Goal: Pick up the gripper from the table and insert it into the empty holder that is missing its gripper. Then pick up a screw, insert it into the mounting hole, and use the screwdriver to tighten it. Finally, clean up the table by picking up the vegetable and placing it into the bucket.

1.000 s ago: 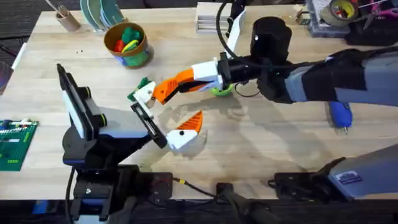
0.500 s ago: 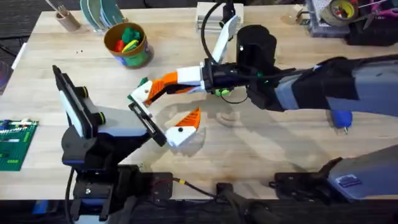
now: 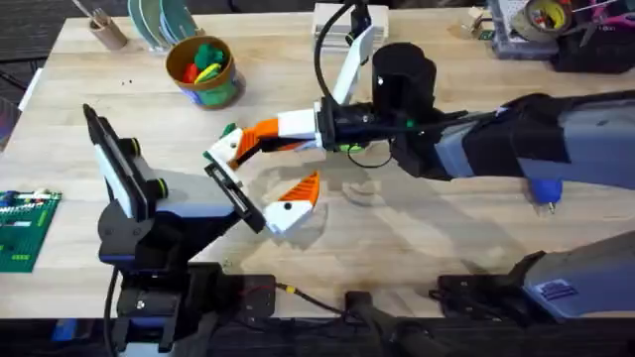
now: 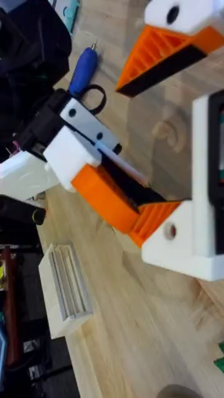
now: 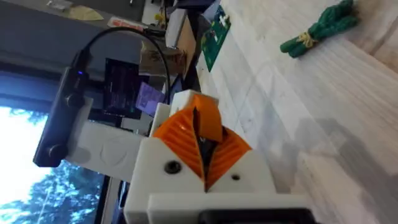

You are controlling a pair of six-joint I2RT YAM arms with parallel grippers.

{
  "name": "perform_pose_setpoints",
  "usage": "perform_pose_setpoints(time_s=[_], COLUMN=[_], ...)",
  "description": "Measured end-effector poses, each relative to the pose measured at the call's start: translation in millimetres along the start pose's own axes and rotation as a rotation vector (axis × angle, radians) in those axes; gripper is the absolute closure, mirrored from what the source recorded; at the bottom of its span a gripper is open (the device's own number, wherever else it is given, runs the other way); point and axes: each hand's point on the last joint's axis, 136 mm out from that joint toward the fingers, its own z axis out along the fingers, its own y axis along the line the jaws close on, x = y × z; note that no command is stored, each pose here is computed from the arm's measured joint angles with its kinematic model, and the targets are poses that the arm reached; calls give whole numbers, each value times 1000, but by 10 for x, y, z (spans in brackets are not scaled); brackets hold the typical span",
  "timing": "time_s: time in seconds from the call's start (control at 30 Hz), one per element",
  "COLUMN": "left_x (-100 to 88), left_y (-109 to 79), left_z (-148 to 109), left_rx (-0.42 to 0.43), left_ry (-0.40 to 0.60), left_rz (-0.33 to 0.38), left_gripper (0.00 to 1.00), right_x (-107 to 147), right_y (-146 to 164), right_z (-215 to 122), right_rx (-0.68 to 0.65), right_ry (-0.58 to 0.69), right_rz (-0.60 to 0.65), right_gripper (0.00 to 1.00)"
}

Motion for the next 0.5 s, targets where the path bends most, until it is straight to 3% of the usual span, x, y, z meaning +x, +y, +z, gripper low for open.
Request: perform_pose_setpoints(time_s=[0.5], left_x=[0], left_y=[1], left_z=[0], left_rx=[0], left_ry=[0], left_rz=[0], left_gripper=[7], right_x=[3], right_y=[2], right_z=[7], right_rx=[1], right_ry=[0], right_rz=[-31], right_gripper=[992])
